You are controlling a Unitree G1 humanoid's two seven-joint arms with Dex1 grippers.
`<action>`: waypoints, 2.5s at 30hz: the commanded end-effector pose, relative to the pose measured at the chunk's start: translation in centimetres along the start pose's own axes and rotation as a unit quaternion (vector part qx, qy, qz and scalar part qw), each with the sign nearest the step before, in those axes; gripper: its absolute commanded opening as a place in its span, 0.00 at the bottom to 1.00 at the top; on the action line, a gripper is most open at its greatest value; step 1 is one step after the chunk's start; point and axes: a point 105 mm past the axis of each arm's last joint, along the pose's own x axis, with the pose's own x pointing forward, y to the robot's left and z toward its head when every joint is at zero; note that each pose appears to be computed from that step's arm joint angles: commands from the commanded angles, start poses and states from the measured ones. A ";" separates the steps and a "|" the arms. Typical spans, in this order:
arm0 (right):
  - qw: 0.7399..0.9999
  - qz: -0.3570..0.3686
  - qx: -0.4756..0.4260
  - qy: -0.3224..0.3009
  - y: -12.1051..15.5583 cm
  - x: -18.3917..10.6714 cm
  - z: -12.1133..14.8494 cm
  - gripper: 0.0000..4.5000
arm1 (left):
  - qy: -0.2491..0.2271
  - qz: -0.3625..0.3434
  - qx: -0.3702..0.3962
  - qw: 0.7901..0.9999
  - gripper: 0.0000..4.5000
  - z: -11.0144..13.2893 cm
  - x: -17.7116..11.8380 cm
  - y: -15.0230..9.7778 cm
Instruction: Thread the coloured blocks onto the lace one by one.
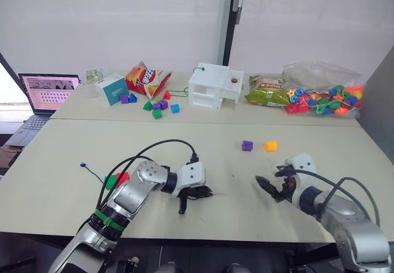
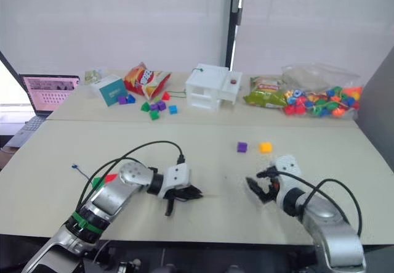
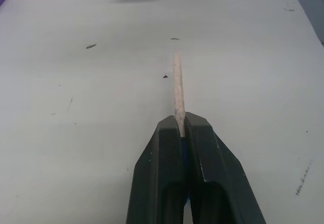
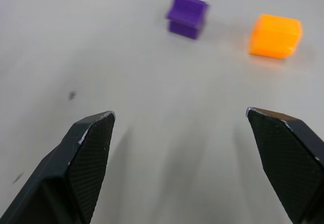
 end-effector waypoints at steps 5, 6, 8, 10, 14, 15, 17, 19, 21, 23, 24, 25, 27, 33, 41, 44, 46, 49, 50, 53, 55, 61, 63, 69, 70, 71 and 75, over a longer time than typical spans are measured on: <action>0.987 -0.146 0.023 -0.066 -2.4 2.8 1.7 0.99 | -0.013 0.006 0.012 1.000 0.00 1.0 -0.3 -0.1; 0.986 -0.150 0.027 -0.068 -2.6 3.1 1.8 0.99 | -0.013 0.006 0.012 1.000 0.00 1.0 -0.2 -0.1; 0.986 -0.149 0.020 -0.069 -3.1 4.8 2.4 0.99 | -0.013 0.007 0.011 1.000 0.00 1.0 -0.2 -0.2; 0.986 -0.155 0.017 -0.054 -3.9 6.9 2.7 0.99 | -0.015 0.011 0.009 1.000 0.00 1.0 -0.2 -0.2; 0.987 -0.155 0.016 -0.048 -4.8 9.0 3.0 0.99 | -0.015 0.016 0.007 1.000 0.00 0.9 -0.2 -0.2; 0.987 -0.153 0.016 -0.048 -5.1 9.5 3.1 0.99 | -0.015 0.018 0.006 1.000 0.00 0.9 -0.2 -0.2; 0.988 -0.149 0.016 -0.047 -5.7 10.5 3.3 0.99 | -0.015 0.021 0.004 1.000 0.00 0.9 -0.3 -0.3; 0.989 -0.140 0.011 -0.054 -5.8 11.1 3.7 0.99 | -0.016 0.022 0.003 1.000 0.00 0.9 -0.3 -0.3; 0.988 -0.138 0.012 -0.060 -6.1 11.2 3.8 0.82 | -0.015 0.023 0.002 1.000 0.00 0.9 -0.3 -0.4; 0.989 -0.127 0.014 -0.075 -5.9 11.2 4.3 0.65 | -0.015 0.024 0.001 1.000 0.00 0.9 -0.3 -0.3; 0.989 -0.121 0.014 -0.081 -5.7 11.2 4.6 0.58 | -0.014 0.025 0.001 1.000 0.00 0.8 -0.3 -0.3; 0.989 -0.118 0.014 -0.087 -5.6 11.2 4.8 0.51 | -0.014 0.025 0.001 1.000 0.00 0.8 -0.3 -0.3; 0.989 -0.109 0.018 -0.093 -5.2 11.0 4.9 0.35 | -0.013 0.025 0.001 1.000 0.00 0.8 -0.3 -0.3; 0.985 -0.104 0.029 -0.132 -3.6 8.1 6.3 0.27 | -0.011 0.026 0.003 1.000 0.00 0.6 -0.3 -0.2; 0.995 -0.034 0.019 -0.092 5.6 -1.5 5.2 0.27 | -0.013 0.033 0.002 0.999 0.00 0.4 -0.5 0.2; 0.998 -0.003 0.021 -0.051 8.1 -2.4 3.9 0.27 | -0.013 0.031 0.002 0.999 0.00 0.3 -0.4 0.3; 0.999 0.017 0.026 -0.018 9.6 -2.5 2.4 0.27 | -0.014 0.029 0.003 0.999 0.00 0.3 -0.3 0.3; 0.999 0.008 0.026 0.030 9.6 -1.7 0.4 0.27 | -0.015 0.028 0.005 0.999 0.00 0.4 -0.2 0.3; 0.999 0.002 0.026 0.045 9.4 -1.4 -0.2 0.27 | -0.014 0.028 0.005 0.999 0.00 0.5 -0.2 0.3; 0.997 0.003 0.034 0.075 9.5 -0.7 -1.7 0.27 | -0.014 0.029 0.006 0.999 0.00 0.6 -0.4 0.4; 0.995 0.016 0.042 0.085 10.1 -0.3 -2.2 0.27 | -0.013 0.030 0.007 0.999 0.00 0.5 -0.5 0.3; 0.999 0.024 0.037 -0.011 9.4 -0.6 2.3 0.57 | -0.011 0.038 0.002 0.999 0.00 0.3 -0.9 0.4; 0.999 0.037 0.026 -0.023 9.5 -1.1 3.2 0.73 | -0.011 0.040 0.001 0.999 0.00 0.3 -0.9 0.3; 0.993 0.108 -0.007 -0.053 8.6 -1.9 6.5 0.99 | -0.011 0.046 -0.003 0.999 0.00 0.3 -1.0 0.3; 0.989 0.136 -0.028 -0.049 8.2 -1.9 6.8 0.99 | -0.012 0.047 -0.003 0.999 0.00 0.3 -1.0 0.2; 0.986 0.155 -0.041 -0.044 7.9 -1.9 6.9 0.99 | -0.012 0.047 -0.003 0.999 0.00 0.4 -1.0 0.2; 0.931 0.323 -0.165 0.028 7.0 -2.8 5.0 0.99 | -0.015 0.046 -0.006 0.999 0.00 0.7 -1.0 0.0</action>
